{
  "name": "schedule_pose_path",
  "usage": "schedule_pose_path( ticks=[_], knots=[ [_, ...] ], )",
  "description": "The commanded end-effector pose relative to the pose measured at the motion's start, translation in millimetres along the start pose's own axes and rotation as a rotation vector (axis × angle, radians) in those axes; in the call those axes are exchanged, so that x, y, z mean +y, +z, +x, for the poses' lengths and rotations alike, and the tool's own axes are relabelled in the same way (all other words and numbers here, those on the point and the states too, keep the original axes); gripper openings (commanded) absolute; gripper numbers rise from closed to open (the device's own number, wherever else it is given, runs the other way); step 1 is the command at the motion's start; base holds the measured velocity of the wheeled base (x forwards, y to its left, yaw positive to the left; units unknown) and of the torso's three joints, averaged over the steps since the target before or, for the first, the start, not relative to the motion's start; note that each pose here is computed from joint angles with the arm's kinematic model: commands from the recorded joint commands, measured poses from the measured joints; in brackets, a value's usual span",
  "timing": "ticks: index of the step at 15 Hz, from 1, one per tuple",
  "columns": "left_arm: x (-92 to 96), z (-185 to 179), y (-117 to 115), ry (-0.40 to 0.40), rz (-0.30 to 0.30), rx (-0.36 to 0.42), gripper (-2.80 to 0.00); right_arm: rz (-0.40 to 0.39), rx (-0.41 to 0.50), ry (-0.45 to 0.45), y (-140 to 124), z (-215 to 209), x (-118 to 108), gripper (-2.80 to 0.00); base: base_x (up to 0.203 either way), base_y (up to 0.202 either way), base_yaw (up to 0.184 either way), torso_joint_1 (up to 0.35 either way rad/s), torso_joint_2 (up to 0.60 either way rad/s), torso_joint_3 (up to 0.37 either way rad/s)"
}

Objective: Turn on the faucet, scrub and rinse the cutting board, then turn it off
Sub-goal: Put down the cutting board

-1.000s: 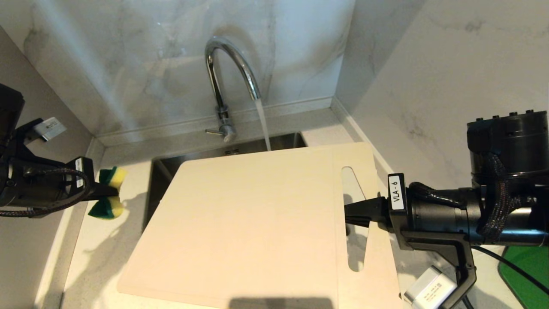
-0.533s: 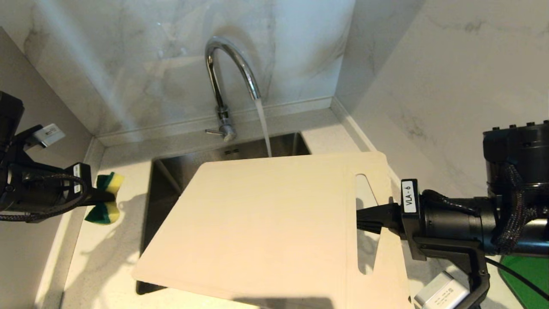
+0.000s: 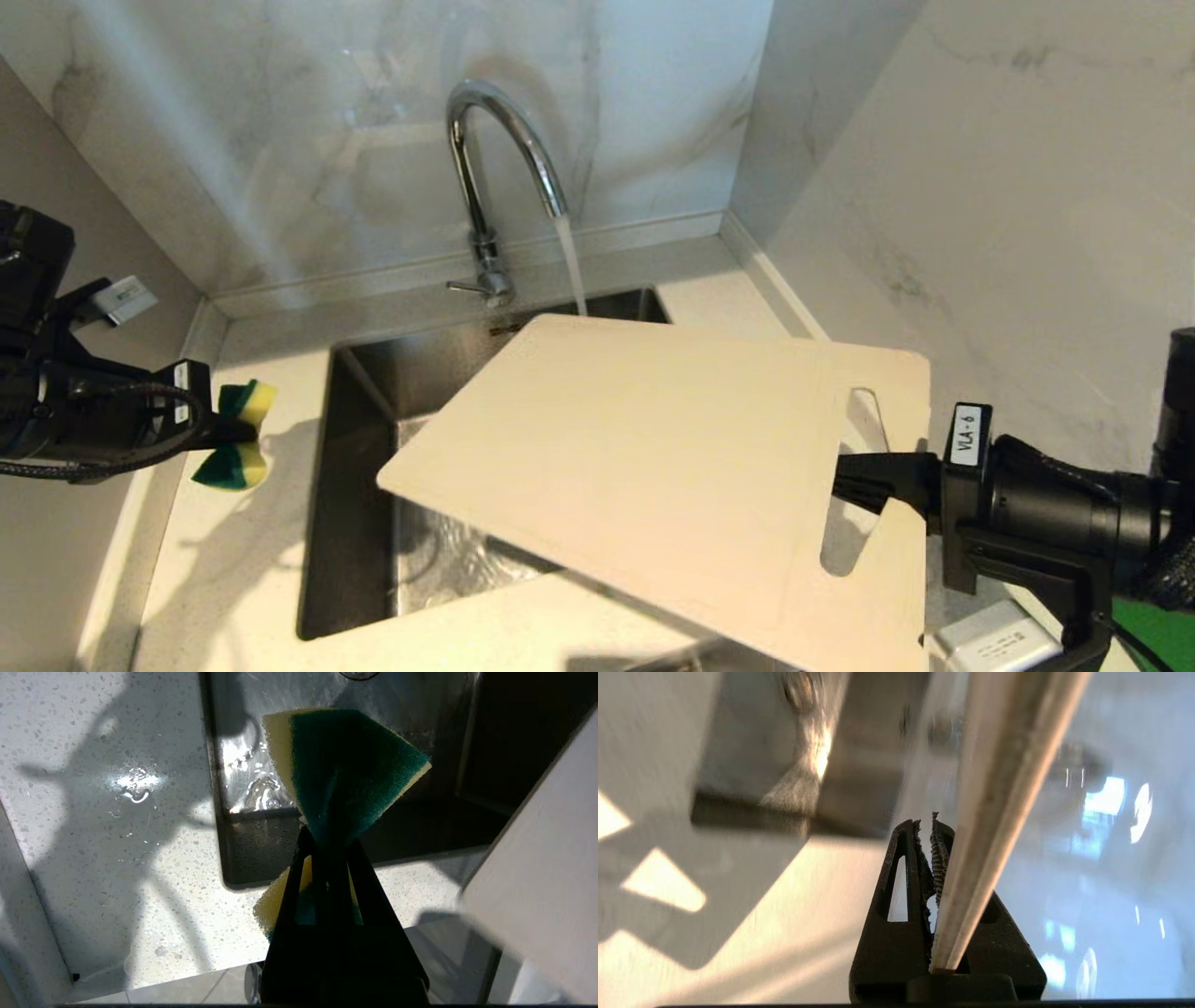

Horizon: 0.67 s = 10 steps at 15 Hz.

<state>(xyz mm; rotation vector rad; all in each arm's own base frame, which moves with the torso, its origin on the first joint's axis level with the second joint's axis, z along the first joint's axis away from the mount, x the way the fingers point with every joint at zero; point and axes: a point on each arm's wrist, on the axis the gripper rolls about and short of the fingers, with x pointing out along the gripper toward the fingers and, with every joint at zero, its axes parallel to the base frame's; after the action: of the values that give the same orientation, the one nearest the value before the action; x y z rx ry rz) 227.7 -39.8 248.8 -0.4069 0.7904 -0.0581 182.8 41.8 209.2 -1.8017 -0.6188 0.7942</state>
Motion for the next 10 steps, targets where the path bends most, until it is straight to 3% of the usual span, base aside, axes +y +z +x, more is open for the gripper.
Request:
schedule_pose_path(
  ticks=[1,6,10],
  knots=[
    [0.3,3.5,-0.2,0.005,0.000,0.012,-2.80,-0.013,0.051,0.000,3.7,-9.2,1.6,-2.80,0.000,0.000,0.000,0.000,0.00,0.000],
    [0.7,9.5,0.5,0.012,-0.002,0.025,-2.80,0.017,0.191,0.083,5.9,-20.8,16.4,-2.80,0.000,0.000,0.000,0.000,0.00,0.000],
    [1.1,12.0,0.3,0.015,-0.003,0.032,-2.80,0.090,0.297,0.171,3.1,-26.9,34.5,-2.80,0.000,0.000,0.000,0.000,0.00,0.000]
  ],
)
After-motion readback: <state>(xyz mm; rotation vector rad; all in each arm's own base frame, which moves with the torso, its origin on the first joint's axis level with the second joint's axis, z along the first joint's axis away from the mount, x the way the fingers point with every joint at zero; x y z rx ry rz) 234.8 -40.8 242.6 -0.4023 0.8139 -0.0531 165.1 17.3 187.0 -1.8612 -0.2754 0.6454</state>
